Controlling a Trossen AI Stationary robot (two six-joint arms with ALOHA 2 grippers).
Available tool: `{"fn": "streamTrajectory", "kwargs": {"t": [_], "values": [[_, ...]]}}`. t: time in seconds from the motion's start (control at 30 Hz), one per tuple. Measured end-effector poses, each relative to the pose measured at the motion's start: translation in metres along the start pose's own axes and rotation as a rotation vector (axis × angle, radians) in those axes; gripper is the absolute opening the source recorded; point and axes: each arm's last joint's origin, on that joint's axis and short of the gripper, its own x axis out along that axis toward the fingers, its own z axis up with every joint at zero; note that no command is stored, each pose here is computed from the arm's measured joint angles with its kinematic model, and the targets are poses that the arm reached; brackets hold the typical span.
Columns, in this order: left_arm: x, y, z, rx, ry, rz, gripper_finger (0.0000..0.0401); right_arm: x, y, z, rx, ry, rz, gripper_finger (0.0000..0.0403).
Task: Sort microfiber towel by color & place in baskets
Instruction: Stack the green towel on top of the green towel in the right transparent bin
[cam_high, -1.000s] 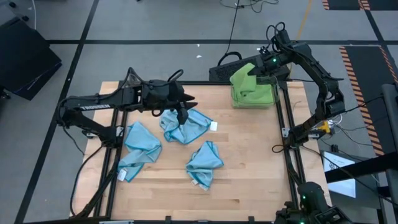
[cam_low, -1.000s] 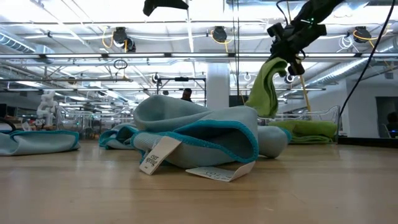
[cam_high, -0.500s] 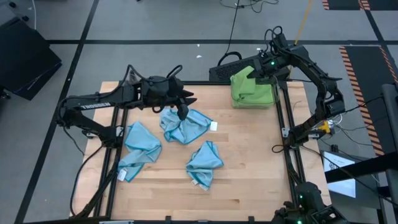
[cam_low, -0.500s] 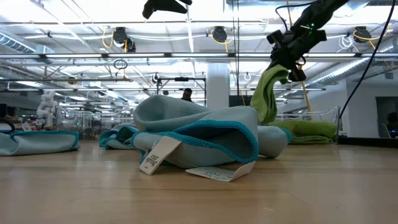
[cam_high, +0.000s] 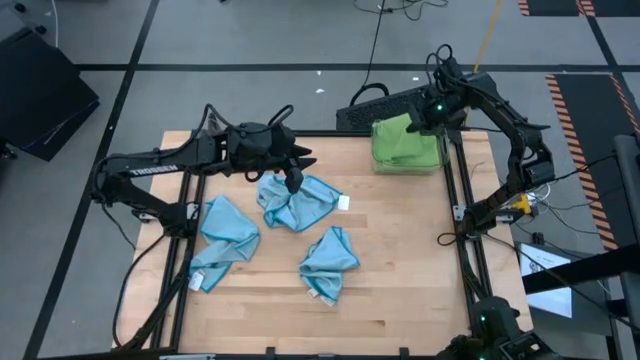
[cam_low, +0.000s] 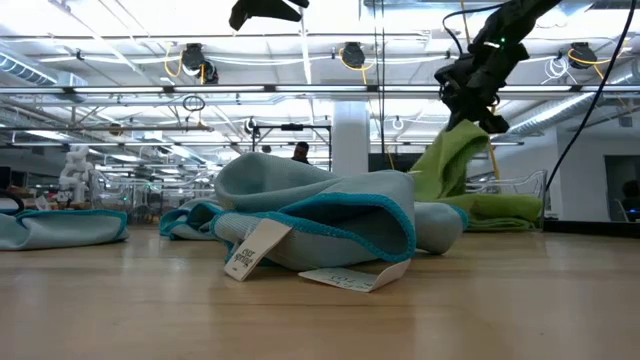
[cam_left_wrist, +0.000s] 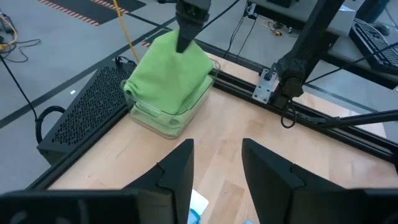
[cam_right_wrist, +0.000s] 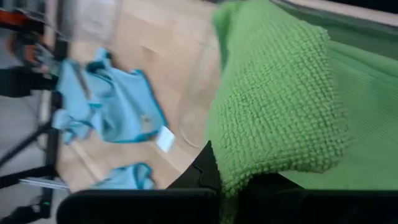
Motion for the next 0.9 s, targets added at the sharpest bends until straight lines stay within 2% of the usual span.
{"fn": "streamTrajectory", "kwargs": {"t": [0.2, 0.53, 0.9], "values": [[0.0, 0.0, 0.0, 0.005, 0.0, 0.0, 0.0136, 0.0, -0.003, -0.004, -0.008, 0.027, -0.091, 0.0002], [0.0, 0.0, 0.0, -0.017, 0.0, 0.0, 0.0136, -0.002, -0.011, -0.009, -0.05, 0.078, -0.359, 0.0002], [0.0, 0.001, 0.0, -0.016, 0.0, 0.004, 0.0136, 0.028, -0.036, -0.026, -0.023, 0.158, -0.397, 0.0006]]}}
